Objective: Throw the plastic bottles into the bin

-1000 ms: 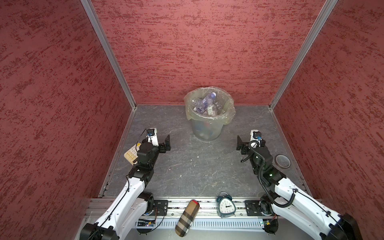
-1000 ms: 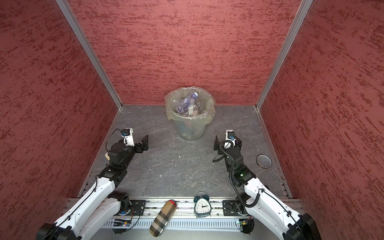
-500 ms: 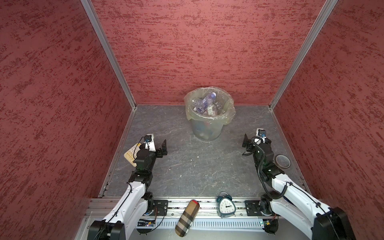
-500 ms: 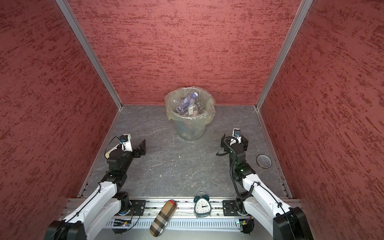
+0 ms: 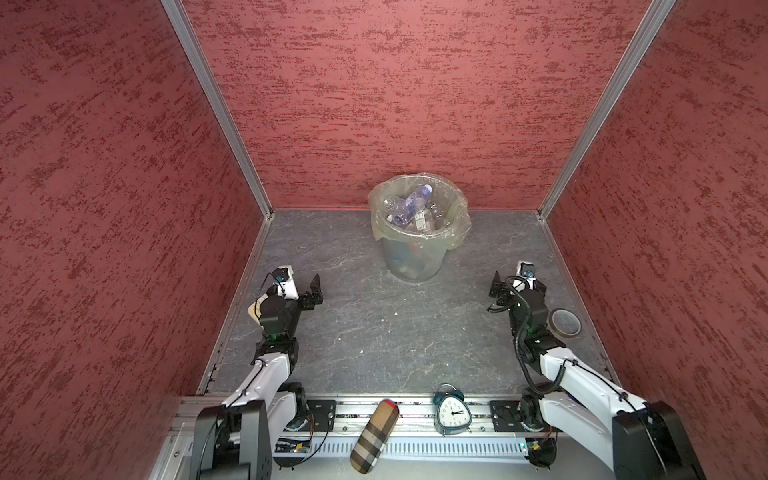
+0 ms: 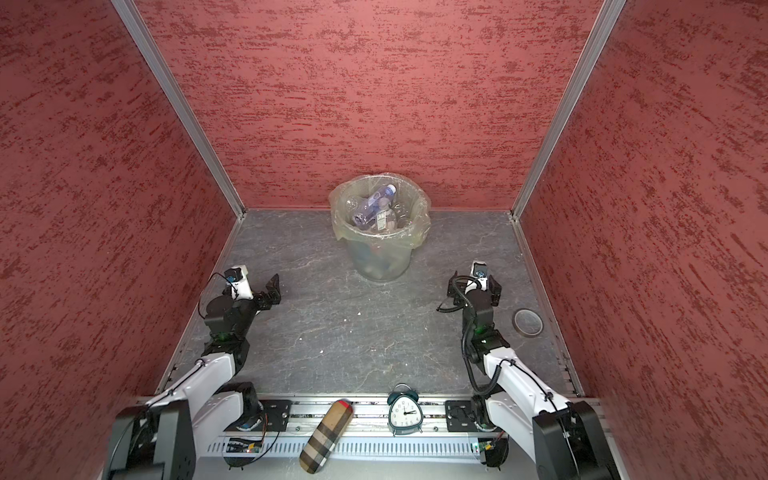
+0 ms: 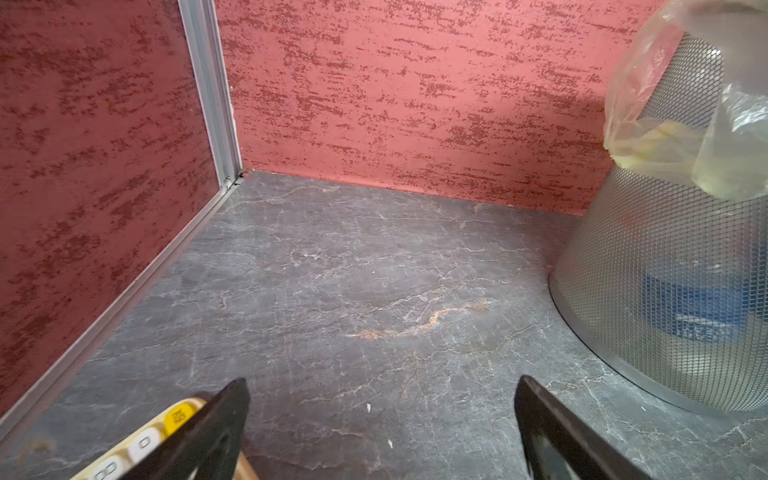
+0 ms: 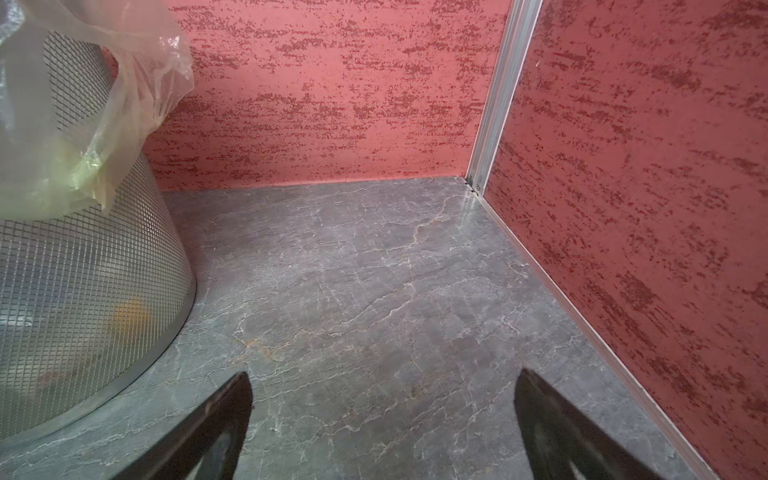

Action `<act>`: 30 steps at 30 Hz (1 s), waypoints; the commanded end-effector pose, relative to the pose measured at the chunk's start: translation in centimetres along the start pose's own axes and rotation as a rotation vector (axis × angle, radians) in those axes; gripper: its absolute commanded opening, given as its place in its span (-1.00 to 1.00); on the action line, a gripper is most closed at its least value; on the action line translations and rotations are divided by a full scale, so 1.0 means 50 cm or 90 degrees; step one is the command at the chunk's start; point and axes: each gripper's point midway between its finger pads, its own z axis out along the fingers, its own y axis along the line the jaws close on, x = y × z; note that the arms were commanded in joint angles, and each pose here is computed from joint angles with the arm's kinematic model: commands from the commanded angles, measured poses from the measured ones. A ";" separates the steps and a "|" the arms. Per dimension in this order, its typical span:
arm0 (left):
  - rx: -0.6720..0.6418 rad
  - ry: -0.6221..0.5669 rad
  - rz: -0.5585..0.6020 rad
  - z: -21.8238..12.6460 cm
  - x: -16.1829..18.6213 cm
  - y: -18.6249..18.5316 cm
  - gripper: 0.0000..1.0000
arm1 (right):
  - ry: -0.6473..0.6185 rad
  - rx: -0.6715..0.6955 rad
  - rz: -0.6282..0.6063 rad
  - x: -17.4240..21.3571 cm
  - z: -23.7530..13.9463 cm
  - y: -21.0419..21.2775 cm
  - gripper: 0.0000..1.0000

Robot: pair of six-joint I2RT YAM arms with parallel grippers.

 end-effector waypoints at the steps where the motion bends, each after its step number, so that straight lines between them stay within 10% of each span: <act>1: 0.045 -0.043 -0.003 0.025 -0.032 -0.015 0.99 | -0.038 -0.016 0.017 -0.025 0.006 0.006 0.96; 30: 0.121 0.043 0.054 0.132 0.042 -0.067 0.99 | -0.069 -0.072 -0.001 -0.052 0.068 0.008 0.96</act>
